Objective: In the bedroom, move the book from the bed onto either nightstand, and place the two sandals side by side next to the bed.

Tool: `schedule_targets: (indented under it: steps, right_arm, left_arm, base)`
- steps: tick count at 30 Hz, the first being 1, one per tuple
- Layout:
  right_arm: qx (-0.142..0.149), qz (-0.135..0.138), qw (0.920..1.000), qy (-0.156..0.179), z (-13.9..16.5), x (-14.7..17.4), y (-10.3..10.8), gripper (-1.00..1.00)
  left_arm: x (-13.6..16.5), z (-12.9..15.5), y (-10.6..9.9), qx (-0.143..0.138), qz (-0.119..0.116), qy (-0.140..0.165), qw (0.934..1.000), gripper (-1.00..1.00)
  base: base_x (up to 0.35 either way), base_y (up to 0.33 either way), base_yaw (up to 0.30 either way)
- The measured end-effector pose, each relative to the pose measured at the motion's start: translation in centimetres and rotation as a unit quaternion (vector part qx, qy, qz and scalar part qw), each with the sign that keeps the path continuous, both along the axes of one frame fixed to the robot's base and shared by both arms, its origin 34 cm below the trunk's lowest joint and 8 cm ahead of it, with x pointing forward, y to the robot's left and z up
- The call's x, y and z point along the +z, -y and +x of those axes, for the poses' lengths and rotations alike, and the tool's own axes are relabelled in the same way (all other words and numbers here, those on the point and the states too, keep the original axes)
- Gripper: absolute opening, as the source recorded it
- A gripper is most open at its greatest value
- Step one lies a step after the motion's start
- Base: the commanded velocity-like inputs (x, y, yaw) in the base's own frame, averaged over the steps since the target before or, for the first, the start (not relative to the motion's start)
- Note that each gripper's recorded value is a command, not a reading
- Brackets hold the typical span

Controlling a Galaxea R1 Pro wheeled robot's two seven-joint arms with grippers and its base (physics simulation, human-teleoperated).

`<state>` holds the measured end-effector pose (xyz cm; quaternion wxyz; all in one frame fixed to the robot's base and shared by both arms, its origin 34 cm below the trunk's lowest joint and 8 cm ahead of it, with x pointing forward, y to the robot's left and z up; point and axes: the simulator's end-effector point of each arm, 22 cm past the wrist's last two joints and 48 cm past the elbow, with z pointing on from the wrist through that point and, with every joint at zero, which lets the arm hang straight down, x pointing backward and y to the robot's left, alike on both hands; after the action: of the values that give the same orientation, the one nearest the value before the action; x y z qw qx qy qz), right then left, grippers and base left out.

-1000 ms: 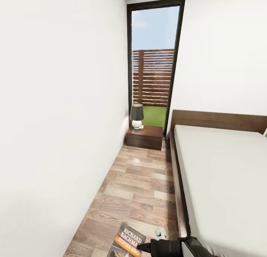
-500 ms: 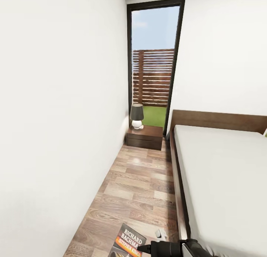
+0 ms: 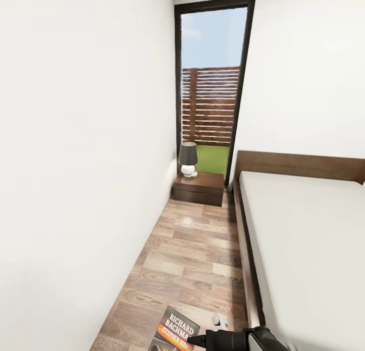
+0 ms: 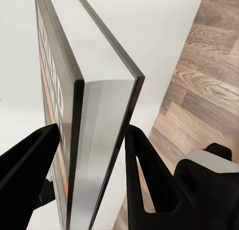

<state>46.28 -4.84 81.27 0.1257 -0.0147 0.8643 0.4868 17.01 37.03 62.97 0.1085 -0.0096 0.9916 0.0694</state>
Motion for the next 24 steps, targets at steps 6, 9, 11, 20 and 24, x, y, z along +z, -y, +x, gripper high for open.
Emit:
schedule_targets:
  steps: [6,9,11,20,24]
  right_arm:
    - [0.001,0.003,1.0,0.0,-0.1,0.1,-0.5,-1.0]
    - [0.002,0.005,1.0,0.0,-0.1,0.2,-0.7,-1.0]
    - [0.002,0.006,1.0,0.0,-0.1,0.2,-0.8,-1.0]
    - [0.002,0.007,1.0,-0.001,-0.1,0.2,-1.0,-1.0]
    - [0.001,0.007,1.0,-0.001,-0.1,0.3,-1.0,-1.0]
  left_arm:
    - [0.0,0.1,0.4,-0.001,-0.002,0.002,1.0,1.0]
    - [-0.1,0.2,0.8,-0.004,-0.005,0.002,1.0,1.0]
    - [-0.1,0.2,1.0,-0.005,-0.006,0.002,1.0,1.0]
    - [-0.2,0.3,1.4,-0.009,-0.009,0.002,0.9999,1.0]
    - [-0.2,0.3,1.5,-0.009,-0.009,0.002,0.9999,1.0]
  base:
    - [0.18,0.052,0.0]
    - [0.069,0.018,0.0]
    - [0.039,0.01,0.0]
    - [0.016,0.004,-0.054]
    - [0.003,0.001,-0.208]
